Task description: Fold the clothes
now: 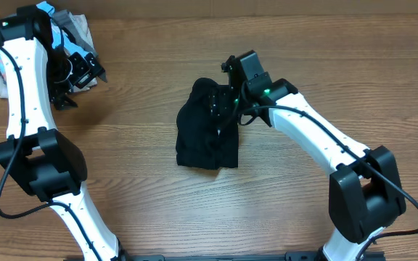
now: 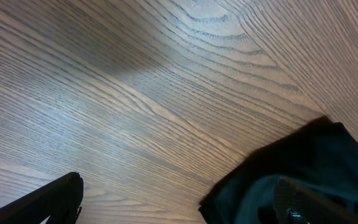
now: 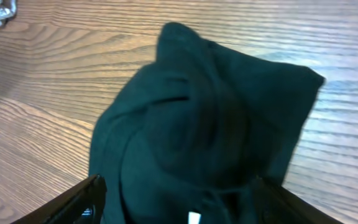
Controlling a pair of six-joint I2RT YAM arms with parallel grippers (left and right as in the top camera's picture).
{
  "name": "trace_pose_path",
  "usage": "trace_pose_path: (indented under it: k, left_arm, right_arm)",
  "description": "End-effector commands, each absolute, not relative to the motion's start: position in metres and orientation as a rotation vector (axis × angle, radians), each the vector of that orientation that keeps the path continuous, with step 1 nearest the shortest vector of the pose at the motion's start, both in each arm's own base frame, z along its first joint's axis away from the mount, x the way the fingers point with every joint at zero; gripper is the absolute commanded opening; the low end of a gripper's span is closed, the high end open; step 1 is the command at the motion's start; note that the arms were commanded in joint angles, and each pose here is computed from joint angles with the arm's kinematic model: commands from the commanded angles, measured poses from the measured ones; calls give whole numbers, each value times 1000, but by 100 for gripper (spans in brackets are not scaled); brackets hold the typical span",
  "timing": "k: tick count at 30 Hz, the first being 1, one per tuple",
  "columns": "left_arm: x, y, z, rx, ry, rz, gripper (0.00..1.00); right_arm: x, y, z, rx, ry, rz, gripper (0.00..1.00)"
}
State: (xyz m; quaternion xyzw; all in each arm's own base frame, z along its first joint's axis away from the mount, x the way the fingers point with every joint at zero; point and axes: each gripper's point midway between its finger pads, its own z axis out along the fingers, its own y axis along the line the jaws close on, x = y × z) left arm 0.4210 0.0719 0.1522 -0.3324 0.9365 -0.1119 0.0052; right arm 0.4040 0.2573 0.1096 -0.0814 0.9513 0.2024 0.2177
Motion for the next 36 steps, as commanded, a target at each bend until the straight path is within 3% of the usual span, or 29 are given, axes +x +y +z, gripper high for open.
trace_pose_path:
  k: [1, 8, 11, 17, 18, 30, 36]
  left_arm:
    - [424, 72, 157, -1009, 2926, -315, 100]
    - [423, 72, 157, -982, 2936, -314, 100]
    - [423, 72, 157, -982, 2935, -314, 100]
    - [424, 72, 157, -981, 2934, -313, 100]
    - [424, 72, 157, -981, 2934, -314, 100]
    - [422, 77, 156, -983, 2934, -262, 100]
    - [423, 77, 156, -983, 2934, -262, 100]
  right_arm:
    - [408, 261, 101, -168, 2637, 528, 72]
    - [414, 261, 70, -144, 2673, 492, 64]
    - [419, 264, 73, -145, 2648, 504, 51]
    - [434, 247, 75, -34, 2606, 384, 11]
    - [435, 244, 75, -27, 2601, 364, 9]
    - [481, 197, 116, 93, 2514, 302, 5]
    - [494, 153, 112, 194, 2505, 188, 5]
